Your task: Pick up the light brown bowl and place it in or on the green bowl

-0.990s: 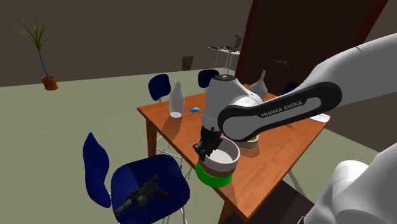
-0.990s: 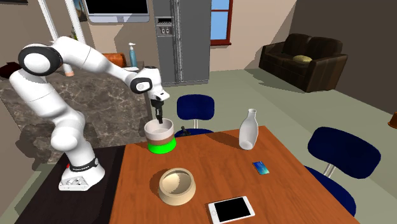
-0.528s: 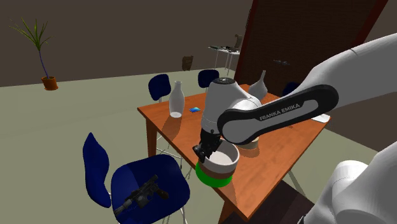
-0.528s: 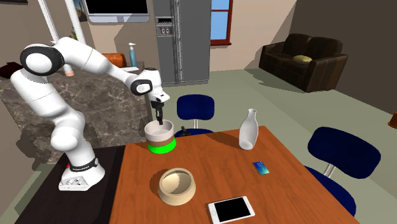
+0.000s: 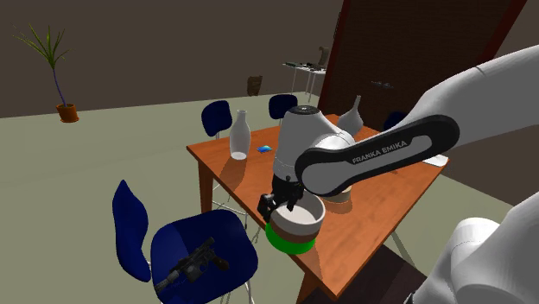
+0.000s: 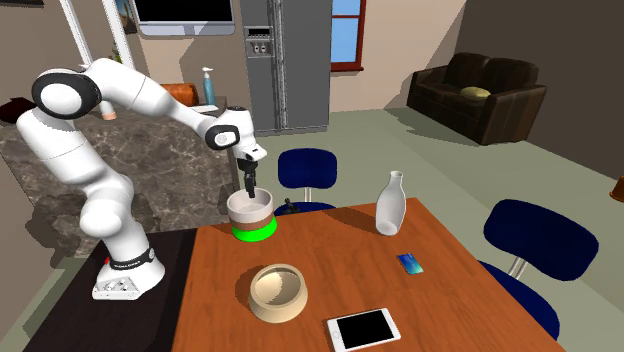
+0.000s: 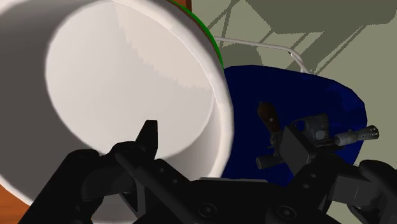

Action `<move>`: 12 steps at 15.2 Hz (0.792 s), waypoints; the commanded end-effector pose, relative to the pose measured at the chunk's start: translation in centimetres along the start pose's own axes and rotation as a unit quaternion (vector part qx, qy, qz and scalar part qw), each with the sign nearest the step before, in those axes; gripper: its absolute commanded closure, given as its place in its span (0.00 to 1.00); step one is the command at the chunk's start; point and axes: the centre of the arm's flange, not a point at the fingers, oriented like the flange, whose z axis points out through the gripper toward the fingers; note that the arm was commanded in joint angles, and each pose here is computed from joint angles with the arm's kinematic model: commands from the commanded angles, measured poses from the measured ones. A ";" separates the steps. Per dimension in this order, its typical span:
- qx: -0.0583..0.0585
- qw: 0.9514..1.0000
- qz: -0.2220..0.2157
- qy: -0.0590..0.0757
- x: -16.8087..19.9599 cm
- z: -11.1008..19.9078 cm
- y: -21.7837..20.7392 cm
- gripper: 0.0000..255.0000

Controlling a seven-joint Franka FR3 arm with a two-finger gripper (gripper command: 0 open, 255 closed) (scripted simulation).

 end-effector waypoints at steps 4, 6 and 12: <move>0.000 1.000 0.000 0.000 0.0 -5.0 0.0 0.00; 0.000 1.000 0.000 0.000 0.0 -5.0 0.0 0.00; 0.000 1.000 0.000 0.000 0.0 -5.0 0.0 0.00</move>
